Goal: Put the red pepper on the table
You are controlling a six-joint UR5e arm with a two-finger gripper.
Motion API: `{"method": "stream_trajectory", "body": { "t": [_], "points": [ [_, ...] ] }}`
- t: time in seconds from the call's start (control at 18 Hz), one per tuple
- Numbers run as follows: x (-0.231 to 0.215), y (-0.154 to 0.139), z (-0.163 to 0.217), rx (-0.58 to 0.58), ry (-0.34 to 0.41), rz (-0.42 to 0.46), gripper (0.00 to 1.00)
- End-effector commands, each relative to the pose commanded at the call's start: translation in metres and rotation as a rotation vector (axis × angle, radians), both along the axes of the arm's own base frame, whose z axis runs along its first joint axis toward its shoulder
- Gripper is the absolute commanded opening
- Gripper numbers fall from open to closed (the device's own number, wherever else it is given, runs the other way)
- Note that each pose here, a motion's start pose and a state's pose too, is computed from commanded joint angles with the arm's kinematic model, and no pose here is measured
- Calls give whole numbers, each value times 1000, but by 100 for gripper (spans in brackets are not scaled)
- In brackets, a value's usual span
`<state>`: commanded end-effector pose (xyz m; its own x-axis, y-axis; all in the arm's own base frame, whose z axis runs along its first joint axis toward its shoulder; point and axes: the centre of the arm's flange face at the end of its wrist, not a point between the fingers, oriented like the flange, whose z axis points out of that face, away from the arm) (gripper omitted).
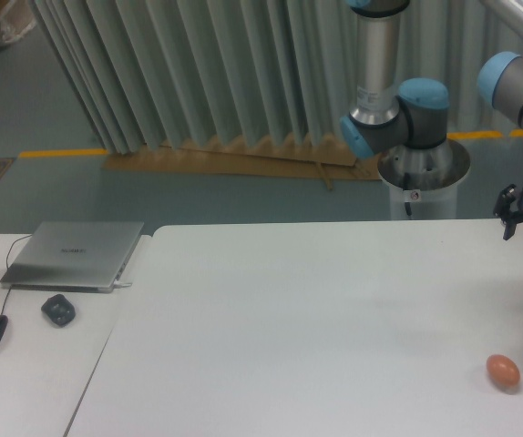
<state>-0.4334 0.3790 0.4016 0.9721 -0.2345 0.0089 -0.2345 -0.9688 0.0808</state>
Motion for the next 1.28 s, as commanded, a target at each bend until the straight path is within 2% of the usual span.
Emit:
{"method": "stream_trajectory", "body": {
  "t": [0.11,0.44,0.67,0.89,0.94,1.06,1.17,1.28],
  "points": [
    [-1,0,0,32,-17,8,100],
    [0,2,0,29,-15,7,100],
    [-9,-1,10,51,32,11,100],
    [-12,0,14,52,47,15,100],
    [-14,-1,16,58,61,15,100],
    [-27,-4,29,66,147,25,100],
    [-44,-20,33,13,229,49,100],
    [-64,-29,23,-7,251,72,100]
  ]
}}
